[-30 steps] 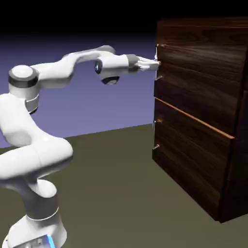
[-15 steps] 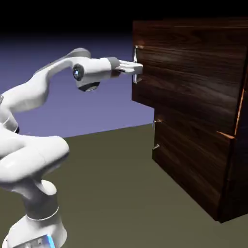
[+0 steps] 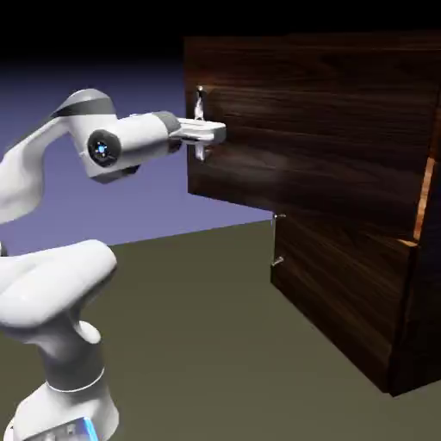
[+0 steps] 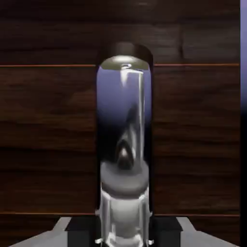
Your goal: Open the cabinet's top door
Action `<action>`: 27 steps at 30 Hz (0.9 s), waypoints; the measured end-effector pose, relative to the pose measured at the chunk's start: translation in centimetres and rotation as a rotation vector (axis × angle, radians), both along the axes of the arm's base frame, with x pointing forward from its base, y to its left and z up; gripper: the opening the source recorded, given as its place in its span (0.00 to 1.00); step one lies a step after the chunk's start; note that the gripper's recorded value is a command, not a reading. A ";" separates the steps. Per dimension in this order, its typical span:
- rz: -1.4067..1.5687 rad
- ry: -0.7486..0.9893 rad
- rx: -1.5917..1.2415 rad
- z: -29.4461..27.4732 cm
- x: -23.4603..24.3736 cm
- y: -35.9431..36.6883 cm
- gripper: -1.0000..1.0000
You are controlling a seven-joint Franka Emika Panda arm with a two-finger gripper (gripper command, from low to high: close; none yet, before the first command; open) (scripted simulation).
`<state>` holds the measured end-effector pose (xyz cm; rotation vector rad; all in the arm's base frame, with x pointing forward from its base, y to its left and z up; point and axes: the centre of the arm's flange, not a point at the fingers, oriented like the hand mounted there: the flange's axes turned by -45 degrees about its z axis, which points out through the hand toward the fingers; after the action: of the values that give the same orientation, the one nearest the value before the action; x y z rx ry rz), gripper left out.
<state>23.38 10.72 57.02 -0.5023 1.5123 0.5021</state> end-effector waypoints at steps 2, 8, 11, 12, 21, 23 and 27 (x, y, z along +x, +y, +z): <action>0.035 0.000 0.000 0.0 -1.0 -1.4 0.00; 0.123 0.001 0.003 0.0 -3.2 -5.2 0.00; 0.164 0.000 0.000 0.0 -4.2 -6.9 0.00; 0.178 0.000 0.000 0.0 -4.5 -7.5 0.00; 0.324 0.000 0.000 0.0 -7.1 -14.2 0.00; 0.358 0.000 0.000 0.0 -7.6 -15.8 0.00; 0.425 0.000 0.000 0.0 -8.3 -19.0 0.00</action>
<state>15.06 -8.27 57.02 -0.8300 1.4065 0.8303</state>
